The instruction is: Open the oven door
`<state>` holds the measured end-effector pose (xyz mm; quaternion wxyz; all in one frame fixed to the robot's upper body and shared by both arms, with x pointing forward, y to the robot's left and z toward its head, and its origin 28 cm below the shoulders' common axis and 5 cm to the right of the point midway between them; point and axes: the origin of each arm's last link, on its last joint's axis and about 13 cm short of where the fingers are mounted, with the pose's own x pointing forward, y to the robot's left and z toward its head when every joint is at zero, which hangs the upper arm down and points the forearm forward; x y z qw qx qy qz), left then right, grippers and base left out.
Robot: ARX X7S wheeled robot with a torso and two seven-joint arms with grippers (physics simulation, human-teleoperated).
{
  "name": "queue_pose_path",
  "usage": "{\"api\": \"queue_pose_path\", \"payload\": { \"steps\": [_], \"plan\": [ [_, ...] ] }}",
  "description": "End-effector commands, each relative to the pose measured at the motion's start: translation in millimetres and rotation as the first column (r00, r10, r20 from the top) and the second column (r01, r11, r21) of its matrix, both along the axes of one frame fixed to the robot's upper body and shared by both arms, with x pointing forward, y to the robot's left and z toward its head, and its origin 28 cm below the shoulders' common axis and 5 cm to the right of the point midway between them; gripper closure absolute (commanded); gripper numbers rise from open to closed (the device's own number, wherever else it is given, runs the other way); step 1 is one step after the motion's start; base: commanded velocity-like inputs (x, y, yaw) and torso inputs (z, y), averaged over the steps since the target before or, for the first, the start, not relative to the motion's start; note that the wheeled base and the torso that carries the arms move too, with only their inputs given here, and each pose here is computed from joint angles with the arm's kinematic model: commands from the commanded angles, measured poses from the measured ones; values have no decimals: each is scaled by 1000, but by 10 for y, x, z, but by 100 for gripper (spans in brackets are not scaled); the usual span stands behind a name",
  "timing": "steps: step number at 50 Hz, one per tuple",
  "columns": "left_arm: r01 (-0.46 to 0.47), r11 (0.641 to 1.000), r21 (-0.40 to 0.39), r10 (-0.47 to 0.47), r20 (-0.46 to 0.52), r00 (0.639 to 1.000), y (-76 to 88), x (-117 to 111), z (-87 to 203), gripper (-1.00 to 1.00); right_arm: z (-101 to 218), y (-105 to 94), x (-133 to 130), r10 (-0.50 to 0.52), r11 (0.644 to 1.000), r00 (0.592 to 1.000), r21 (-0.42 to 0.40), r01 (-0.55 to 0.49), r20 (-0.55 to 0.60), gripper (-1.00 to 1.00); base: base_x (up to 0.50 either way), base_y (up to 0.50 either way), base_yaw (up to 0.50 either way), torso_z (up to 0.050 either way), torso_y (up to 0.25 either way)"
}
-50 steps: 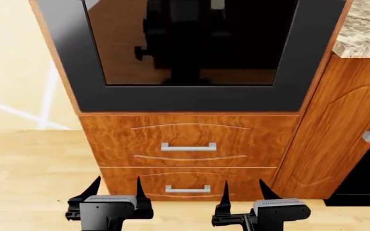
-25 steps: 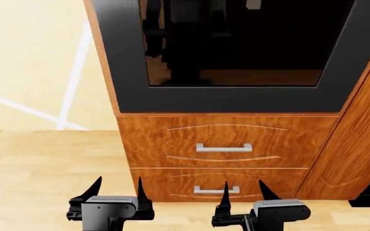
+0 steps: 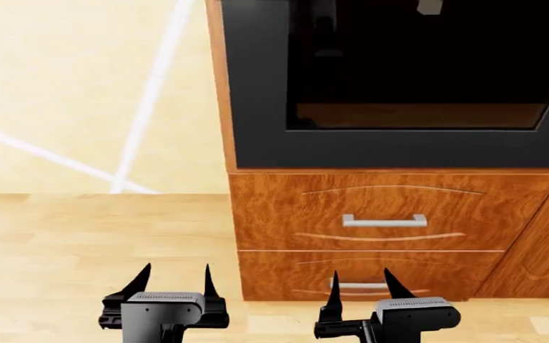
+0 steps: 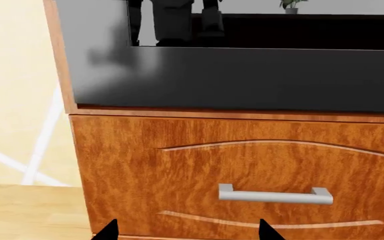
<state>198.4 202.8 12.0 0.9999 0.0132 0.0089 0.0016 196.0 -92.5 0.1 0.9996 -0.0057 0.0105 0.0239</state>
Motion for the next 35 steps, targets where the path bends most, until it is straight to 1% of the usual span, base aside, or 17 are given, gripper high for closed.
{"api": "queue_pose_path", "payload": {
  "steps": [1, 7, 14, 35],
  "plan": [
    [1, 1000, 1, -1, -2, 1000, -2, 3, -16, -100, -3, -4, -1, -2, 1000, 1000, 4, 2, -4, -100, 15, 430, 0, 0, 0],
    [3, 1000, 5, -3, -1, 1000, -5, 1, 6, -100, -12, -14, 2, -8, 1000, 1000, 14, 8, -9, -100, 26, 390, 0, 0, 0],
    [3, 1000, 4, -3, -2, 1000, -5, 0, 6, -100, -16, -16, 0, -12, 1000, 1000, 18, 12, -14, -100, 95, 201, 0, 0, 0],
    [3, 1000, 1, -3, -3, 1000, -5, -7, -3, -100, -23, -21, -8, -24, 999, 999, 23, 25, -23, -100, 118, 13, 0, 0, 0]
  ]
}}
